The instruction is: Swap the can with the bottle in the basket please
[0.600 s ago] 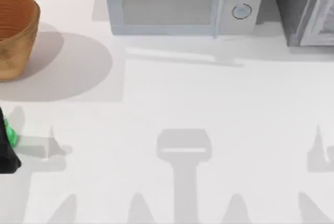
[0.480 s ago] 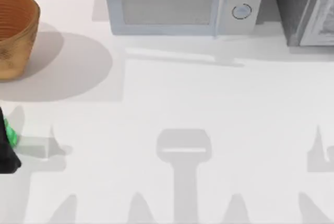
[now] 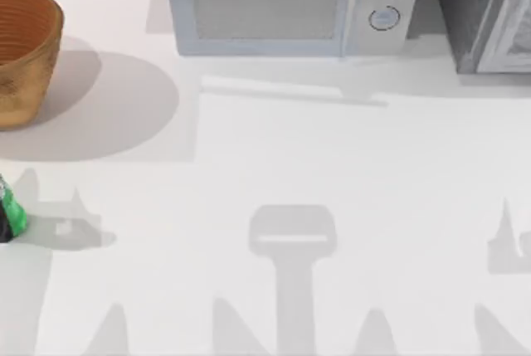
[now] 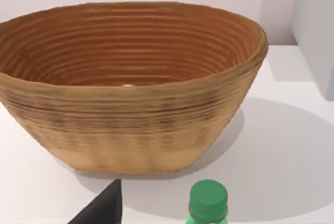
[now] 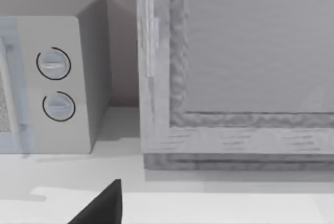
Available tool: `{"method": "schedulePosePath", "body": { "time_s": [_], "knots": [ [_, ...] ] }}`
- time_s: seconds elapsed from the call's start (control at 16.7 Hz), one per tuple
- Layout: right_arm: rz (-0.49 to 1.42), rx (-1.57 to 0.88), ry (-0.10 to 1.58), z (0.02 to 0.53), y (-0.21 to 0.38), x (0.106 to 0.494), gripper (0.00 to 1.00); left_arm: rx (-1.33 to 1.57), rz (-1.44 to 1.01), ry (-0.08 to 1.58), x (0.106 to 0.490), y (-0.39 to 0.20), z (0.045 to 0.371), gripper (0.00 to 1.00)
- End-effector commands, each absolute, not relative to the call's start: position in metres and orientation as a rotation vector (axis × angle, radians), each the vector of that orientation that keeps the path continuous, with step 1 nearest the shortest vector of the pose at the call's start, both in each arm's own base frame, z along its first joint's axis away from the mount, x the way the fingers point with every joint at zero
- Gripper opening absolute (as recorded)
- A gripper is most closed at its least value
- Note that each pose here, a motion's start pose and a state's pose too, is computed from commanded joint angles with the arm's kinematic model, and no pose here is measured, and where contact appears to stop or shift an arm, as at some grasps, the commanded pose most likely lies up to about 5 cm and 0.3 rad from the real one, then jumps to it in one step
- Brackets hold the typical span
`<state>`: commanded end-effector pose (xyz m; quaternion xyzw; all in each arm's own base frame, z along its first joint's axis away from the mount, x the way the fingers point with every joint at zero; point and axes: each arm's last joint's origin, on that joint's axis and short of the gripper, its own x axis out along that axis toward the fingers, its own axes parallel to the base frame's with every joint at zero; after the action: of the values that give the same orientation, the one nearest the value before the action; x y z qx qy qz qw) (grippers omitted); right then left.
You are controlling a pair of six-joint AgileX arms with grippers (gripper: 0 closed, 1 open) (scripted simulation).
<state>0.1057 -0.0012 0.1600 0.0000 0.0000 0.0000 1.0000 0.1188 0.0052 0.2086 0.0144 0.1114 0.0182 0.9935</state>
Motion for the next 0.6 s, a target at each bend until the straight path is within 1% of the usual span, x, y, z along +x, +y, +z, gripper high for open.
{"method": "schedulePosePath", "body": {
  "time_s": [0.18,0.3,0.48,0.6],
  "knots": [
    [0.0,0.0,0.0,0.16,-0.001,0.106,1.0,0.042,0.034,0.36,0.141,0.01,0.248,1.0],
    [0.0,0.0,0.0,0.16,-0.001,0.106,1.0,0.046,0.027,0.461,0.164,0.016,0.274,1.0],
    [0.0,0.0,0.0,0.16,-0.001,0.106,1.0,0.04,0.008,0.623,0.212,0.028,0.306,1.0],
    [0.0,0.0,0.0,0.16,-0.001,0.106,1.0,0.029,-0.009,0.733,0.251,0.039,0.319,1.0]
  ]
}}
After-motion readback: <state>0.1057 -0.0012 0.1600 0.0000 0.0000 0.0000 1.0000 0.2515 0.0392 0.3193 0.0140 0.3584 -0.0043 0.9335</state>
